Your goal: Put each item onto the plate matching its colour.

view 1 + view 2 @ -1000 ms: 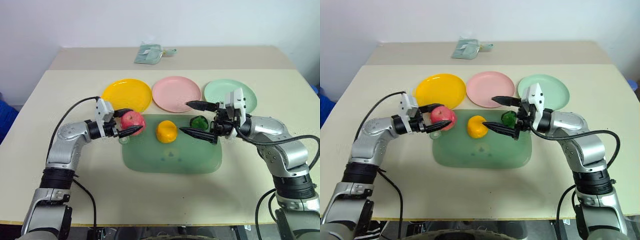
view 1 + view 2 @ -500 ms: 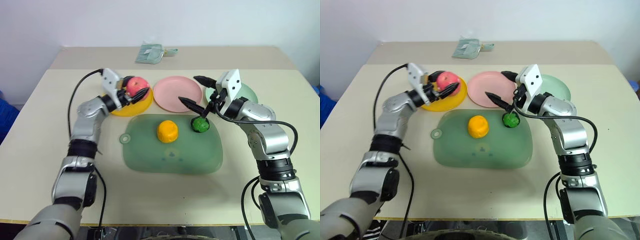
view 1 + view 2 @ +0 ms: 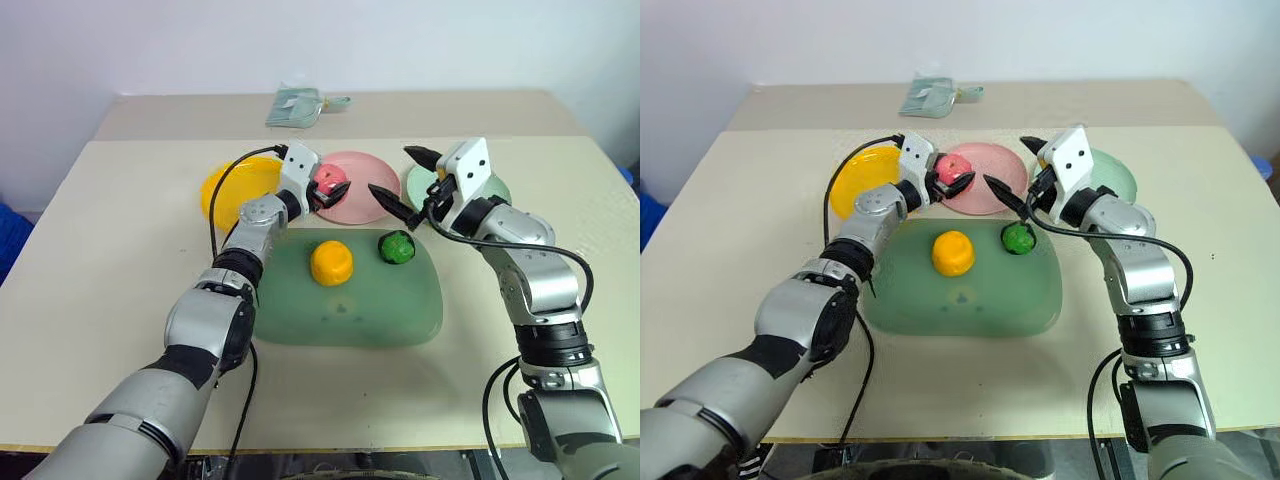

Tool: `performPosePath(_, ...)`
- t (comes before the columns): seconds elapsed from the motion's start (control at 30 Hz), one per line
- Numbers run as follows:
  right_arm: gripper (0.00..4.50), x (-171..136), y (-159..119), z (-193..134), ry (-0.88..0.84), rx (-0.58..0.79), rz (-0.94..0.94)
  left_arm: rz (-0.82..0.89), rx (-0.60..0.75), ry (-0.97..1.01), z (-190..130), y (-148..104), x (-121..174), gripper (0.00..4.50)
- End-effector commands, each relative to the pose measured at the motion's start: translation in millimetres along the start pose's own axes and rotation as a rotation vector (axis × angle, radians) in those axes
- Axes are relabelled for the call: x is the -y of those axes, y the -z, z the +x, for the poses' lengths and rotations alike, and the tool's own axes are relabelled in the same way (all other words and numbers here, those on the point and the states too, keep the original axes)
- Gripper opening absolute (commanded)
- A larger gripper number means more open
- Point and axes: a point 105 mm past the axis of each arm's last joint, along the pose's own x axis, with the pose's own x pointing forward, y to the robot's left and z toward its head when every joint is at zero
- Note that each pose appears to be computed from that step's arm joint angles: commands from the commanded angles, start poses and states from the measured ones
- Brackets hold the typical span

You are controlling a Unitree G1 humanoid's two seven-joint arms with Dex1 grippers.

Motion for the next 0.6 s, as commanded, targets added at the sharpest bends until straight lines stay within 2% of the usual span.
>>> performPosePath(0.03,4.50,6.7,-21.5,-6.1,0.031,0.060,-0.036,-0.012,0.085,0.000,7.7,-32.7,-2.5,4.46)
performPosePath(0.23,4.50,4.1,-22.9,-5.4,0.019,0.068,-0.023,0.065,0.175,0.051,1.8,-57.1,-6.5,4.46)
performPosePath(0.33,4.50,2.3,-23.5,-4.1,0.007,0.074,-0.018,0.106,0.244,0.143,-9.9,-73.8,-8.2,4.46)
performPosePath(0.4,4.50,2.8,-23.9,-2.8,0.001,0.078,-0.013,0.112,0.273,0.260,-25.1,-80.3,-6.4,4.46)
performPosePath(0.47,4.50,1.1,-25.0,-2.1,-0.023,0.089,0.008,0.134,0.264,0.431,-55.6,-77.2,-0.4,4.46)
performPosePath(0.53,4.50,-0.4,-25.9,-2.3,-0.045,0.099,0.034,0.122,0.252,0.499,-76.2,-75.9,2.1,4.46)
performPosePath(0.6,4.50,-7.9,-24.5,-4.6,-0.122,0.090,0.082,-0.005,0.261,0.538,-95.9,-80.1,-1.6,4.46)
